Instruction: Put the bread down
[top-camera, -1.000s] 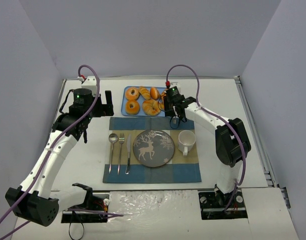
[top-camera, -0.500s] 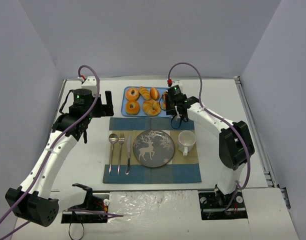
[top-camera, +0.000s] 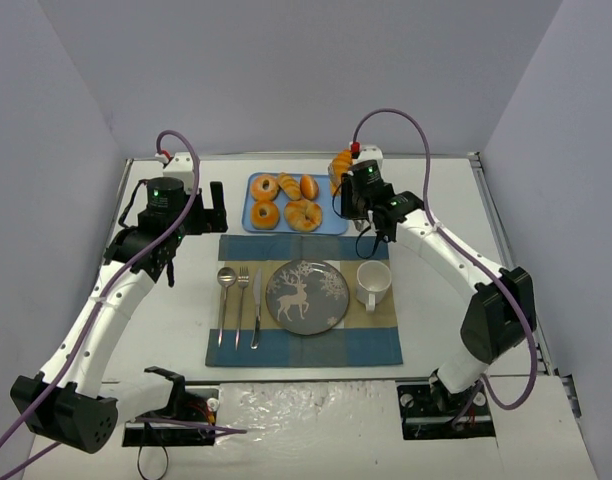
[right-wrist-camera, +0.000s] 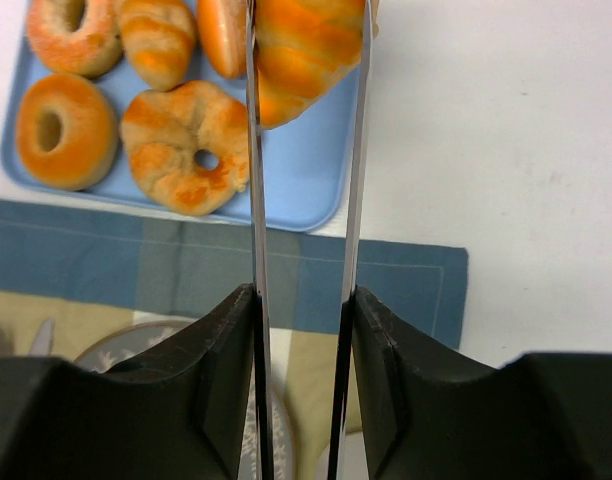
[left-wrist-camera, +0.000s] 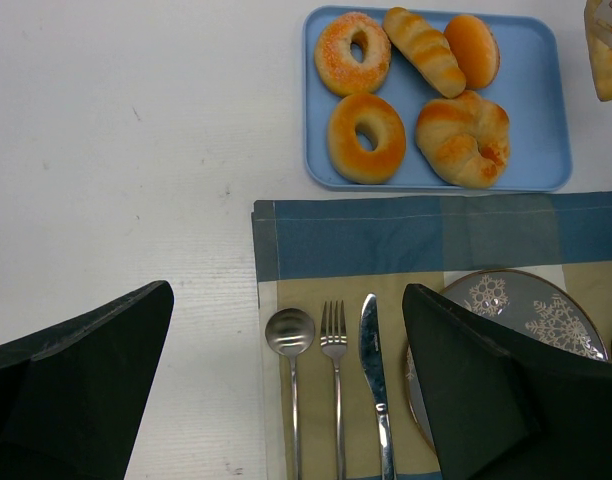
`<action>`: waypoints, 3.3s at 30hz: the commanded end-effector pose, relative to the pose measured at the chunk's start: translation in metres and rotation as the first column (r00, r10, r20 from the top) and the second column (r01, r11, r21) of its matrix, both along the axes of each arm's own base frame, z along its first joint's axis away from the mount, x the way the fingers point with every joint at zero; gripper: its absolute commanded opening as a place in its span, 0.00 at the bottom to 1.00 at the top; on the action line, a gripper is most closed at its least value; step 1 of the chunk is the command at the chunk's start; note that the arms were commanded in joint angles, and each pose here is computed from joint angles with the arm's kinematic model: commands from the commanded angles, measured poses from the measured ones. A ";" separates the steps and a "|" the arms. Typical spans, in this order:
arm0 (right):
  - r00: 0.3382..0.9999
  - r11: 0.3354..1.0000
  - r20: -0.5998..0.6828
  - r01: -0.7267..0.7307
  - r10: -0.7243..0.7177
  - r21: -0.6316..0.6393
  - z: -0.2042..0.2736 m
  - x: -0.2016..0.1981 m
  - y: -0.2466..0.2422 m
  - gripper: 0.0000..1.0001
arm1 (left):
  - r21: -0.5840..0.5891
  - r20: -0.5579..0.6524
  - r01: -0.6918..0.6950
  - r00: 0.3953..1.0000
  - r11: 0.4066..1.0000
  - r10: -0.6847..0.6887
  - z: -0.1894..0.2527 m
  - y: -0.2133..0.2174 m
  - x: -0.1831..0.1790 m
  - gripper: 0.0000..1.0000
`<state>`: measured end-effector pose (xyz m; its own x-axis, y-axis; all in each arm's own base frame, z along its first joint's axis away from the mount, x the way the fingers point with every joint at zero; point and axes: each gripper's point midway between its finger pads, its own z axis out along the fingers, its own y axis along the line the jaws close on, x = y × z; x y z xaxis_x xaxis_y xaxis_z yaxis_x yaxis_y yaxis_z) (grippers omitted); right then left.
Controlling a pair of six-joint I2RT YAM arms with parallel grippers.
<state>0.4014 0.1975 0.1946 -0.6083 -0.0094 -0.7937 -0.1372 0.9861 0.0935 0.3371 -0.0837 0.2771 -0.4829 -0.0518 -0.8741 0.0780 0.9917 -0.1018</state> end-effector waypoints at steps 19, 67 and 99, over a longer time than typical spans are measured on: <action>0.905 0.887 -0.052 -0.401 0.423 0.231 0.001 -0.163 0.077 0.00 | -0.007 0.098 -0.001 0.995 1.000 0.001 0.036 0.002 0.007 0.97; 0.874 0.898 -0.206 -0.431 0.441 0.094 -0.062 -0.236 0.078 0.48 | -0.005 0.088 -0.003 0.996 1.000 0.004 0.032 0.002 0.009 0.97; 0.947 0.946 -0.009 -0.321 0.322 0.048 0.026 -0.190 0.066 0.50 | -0.005 0.091 -0.003 0.996 1.000 0.003 0.033 0.001 0.008 0.97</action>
<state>0.1776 0.2679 0.1665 -0.6736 -0.2827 -0.6829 -0.5031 0.8522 0.1435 0.3381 -0.0833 0.2727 -0.4941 -0.0337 -0.8688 0.0834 0.9928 -0.0860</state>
